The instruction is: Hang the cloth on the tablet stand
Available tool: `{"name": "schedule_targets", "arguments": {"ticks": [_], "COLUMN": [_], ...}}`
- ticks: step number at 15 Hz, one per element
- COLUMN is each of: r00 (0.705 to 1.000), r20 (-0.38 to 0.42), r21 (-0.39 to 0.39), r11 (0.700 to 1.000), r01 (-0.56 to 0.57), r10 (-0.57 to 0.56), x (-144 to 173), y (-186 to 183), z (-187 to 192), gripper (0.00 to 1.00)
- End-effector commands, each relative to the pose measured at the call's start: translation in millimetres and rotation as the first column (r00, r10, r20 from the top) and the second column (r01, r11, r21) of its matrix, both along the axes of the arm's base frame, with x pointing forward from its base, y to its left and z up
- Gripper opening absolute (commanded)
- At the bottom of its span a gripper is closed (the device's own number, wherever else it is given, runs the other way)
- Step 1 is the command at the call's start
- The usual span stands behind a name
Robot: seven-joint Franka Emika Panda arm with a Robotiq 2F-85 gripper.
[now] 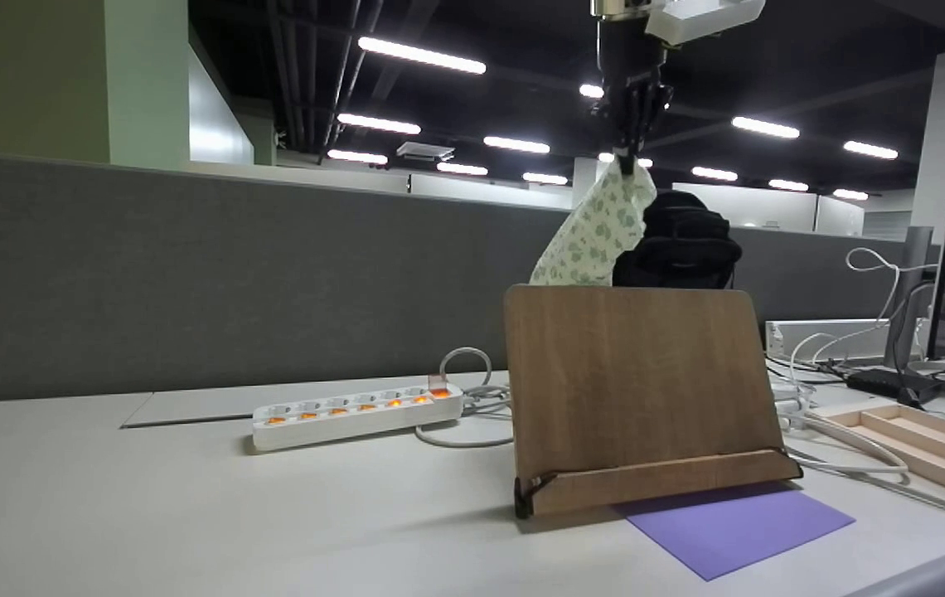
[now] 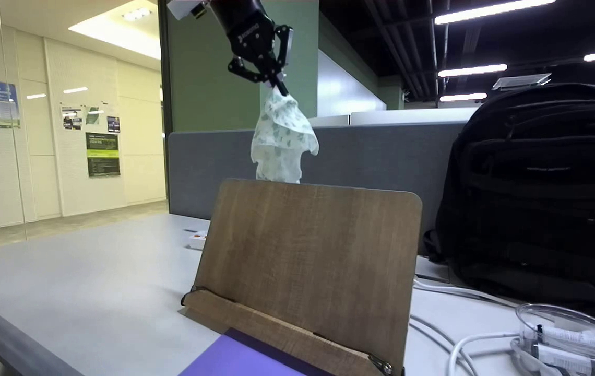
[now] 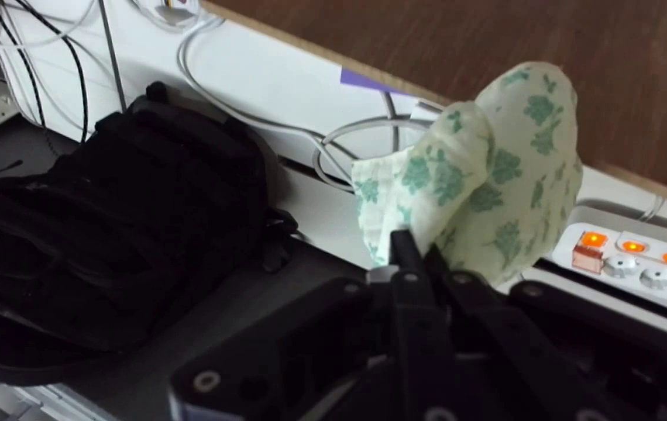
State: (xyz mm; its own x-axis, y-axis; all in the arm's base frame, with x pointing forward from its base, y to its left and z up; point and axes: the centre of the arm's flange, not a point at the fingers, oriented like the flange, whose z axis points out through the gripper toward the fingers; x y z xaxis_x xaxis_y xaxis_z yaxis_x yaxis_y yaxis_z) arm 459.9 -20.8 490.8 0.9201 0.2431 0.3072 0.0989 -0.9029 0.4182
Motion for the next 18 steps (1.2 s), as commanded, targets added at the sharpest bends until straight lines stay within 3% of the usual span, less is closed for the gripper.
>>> {"name": "schedule_targets", "arguments": {"ticks": [1, 6, 7, 8, 11, 18], "r00": [0.998, 0.991, 0.990, 0.988, 0.982, 0.992], "r20": [-0.068, -0.127, -0.139, -0.150, -0.180, -0.127], "r21": [0.005, 0.016, 0.017, 0.017, 0.037, 0.156], "r11": [1.000, 0.999, 0.999, 0.999, 0.997, 0.987], "r01": [0.012, 0.036, 0.041, 0.051, 0.070, 0.038], "r10": [-0.012, -0.034, -0.038, -0.048, -0.062, -0.018], "x": [-39.3, -56.0, -57.9, -59.0, -58.8, -46.8], "y": [-0.4, -1.7, -1.7, -1.1, 4.3, 30.9], "z": [-17.0, -38.4, -41.4, -44.8, -48.6, -36.1], "gripper": [0.00, 0.00, 0.06, 0.28, 0.47, 0.95]}}
